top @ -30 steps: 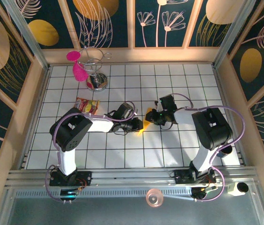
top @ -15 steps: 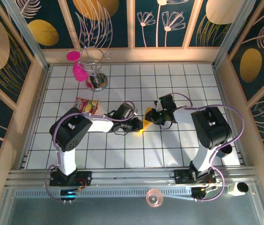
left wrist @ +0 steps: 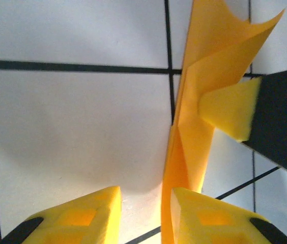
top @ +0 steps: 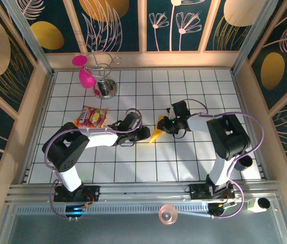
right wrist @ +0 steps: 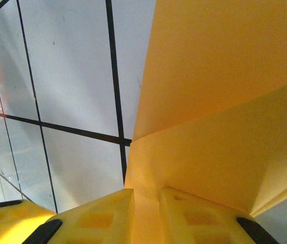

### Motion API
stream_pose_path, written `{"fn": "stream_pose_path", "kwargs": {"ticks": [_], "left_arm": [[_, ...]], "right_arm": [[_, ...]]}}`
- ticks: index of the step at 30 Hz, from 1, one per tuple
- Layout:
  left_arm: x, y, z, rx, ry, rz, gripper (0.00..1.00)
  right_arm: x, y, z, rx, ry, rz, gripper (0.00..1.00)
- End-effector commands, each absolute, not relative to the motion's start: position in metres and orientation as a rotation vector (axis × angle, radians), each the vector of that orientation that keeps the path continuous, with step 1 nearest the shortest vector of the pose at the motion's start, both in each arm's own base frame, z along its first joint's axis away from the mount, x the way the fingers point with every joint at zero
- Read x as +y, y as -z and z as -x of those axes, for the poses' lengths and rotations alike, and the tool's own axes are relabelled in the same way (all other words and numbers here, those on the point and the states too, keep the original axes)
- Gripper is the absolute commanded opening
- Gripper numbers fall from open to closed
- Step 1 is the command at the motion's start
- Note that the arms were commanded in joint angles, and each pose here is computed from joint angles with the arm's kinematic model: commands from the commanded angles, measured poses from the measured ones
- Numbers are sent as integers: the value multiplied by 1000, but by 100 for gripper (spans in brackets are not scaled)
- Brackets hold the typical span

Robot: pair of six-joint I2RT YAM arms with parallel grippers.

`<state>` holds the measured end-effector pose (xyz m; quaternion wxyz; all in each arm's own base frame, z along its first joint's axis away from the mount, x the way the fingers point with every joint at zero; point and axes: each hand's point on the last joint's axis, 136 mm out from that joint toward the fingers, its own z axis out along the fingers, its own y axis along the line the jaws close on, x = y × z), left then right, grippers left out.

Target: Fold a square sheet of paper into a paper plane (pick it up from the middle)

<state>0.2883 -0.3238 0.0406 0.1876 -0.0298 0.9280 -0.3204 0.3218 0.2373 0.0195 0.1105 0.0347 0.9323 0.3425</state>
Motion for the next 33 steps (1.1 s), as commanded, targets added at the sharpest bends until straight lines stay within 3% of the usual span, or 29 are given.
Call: {"fn": "stream_pose_path", "kwargs": {"ticks": [1, 6, 17, 33], "left_arm": [[-337, -65, -290, 2551, 988, 8, 25], [-361, -83, -289, 2503, 1083, -98, 17], [-390, -61, -287, 2580, 1118, -207, 1], [-378, -36, -281, 2665, 1015, -205, 0]], "right_arm": [[221, 9, -308, 2848, -866, -141, 22], [222, 10, -307, 2845, -871, -142, 21], [221, 11, -306, 2851, -884, -147, 17], [219, 14, -303, 2859, -883, -161, 14]]}}
